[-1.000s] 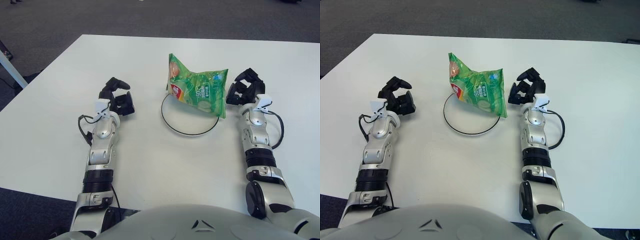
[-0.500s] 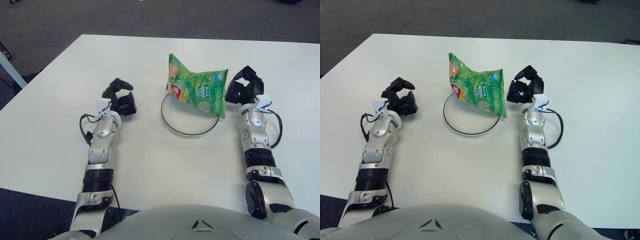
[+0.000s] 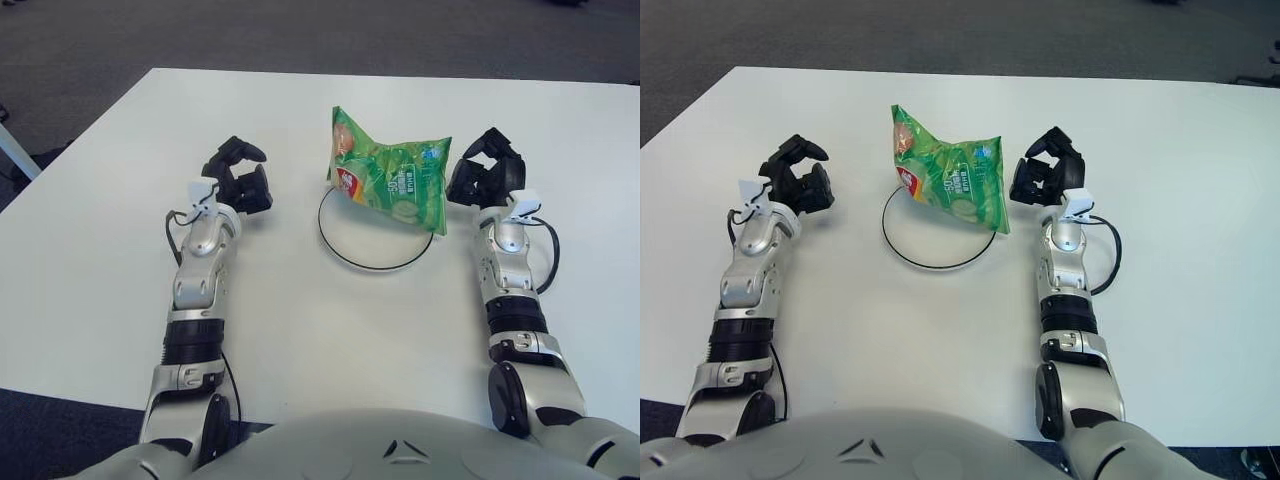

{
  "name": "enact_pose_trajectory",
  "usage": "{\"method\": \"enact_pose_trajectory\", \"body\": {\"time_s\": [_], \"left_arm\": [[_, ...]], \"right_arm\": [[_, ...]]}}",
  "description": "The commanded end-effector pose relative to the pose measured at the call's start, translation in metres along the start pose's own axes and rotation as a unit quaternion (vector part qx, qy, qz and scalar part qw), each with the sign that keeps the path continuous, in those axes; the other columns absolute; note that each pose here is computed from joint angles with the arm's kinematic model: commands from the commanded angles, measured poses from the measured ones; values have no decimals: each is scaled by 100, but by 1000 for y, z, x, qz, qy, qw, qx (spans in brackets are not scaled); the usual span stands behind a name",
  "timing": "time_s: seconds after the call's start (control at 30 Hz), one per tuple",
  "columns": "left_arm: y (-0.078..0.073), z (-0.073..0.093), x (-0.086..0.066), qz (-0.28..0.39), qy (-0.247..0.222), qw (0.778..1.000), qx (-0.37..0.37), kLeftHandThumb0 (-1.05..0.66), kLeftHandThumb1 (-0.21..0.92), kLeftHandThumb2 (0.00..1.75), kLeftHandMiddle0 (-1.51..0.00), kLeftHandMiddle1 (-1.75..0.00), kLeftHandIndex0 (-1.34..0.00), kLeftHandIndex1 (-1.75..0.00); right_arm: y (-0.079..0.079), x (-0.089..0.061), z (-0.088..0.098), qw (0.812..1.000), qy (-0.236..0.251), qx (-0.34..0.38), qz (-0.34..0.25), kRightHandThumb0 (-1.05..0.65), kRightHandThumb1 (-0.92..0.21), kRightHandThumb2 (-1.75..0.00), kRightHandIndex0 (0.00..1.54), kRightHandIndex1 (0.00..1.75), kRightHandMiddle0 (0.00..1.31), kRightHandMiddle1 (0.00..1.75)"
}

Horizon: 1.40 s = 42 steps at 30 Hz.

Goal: Put the snack into the plate.

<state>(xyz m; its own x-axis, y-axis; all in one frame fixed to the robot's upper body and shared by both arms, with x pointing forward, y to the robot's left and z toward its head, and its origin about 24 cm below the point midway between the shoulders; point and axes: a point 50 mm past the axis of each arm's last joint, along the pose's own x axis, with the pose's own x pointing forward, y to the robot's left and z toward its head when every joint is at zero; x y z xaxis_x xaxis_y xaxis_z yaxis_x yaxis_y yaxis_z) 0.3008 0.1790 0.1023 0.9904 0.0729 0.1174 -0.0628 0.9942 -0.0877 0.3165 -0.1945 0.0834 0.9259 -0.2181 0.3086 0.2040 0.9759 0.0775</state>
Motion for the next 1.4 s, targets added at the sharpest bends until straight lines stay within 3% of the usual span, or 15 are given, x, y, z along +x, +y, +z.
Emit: {"method": "enact_pose_trajectory", "body": {"time_s": [0.0,0.27,0.9,1.37], "left_arm": [[4,1,6,-3,7,1000,1,-49,29,135,-126,-175,-64,-175],[5,4,15,-8,7,1000,-3,-49,28,136,-126,-175,-64,-175],[-12,15,40,-47,-3,999,17,-50,28,136,-128,-175,-64,-175],[-13,12,41,-50,9,998,33,-49,30,134,-125,-175,-63,-175]], "right_arm": [[0,-54,-51,994,110,5,-19,-53,-21,-145,134,175,70,175],[0,-55,-50,993,115,4,-34,-53,-21,-145,133,175,71,175],[-7,-60,-45,990,121,-4,-71,-52,-21,-145,133,175,70,175],[-12,-64,-39,984,138,-9,-111,-52,-23,-142,131,175,69,175]]}}
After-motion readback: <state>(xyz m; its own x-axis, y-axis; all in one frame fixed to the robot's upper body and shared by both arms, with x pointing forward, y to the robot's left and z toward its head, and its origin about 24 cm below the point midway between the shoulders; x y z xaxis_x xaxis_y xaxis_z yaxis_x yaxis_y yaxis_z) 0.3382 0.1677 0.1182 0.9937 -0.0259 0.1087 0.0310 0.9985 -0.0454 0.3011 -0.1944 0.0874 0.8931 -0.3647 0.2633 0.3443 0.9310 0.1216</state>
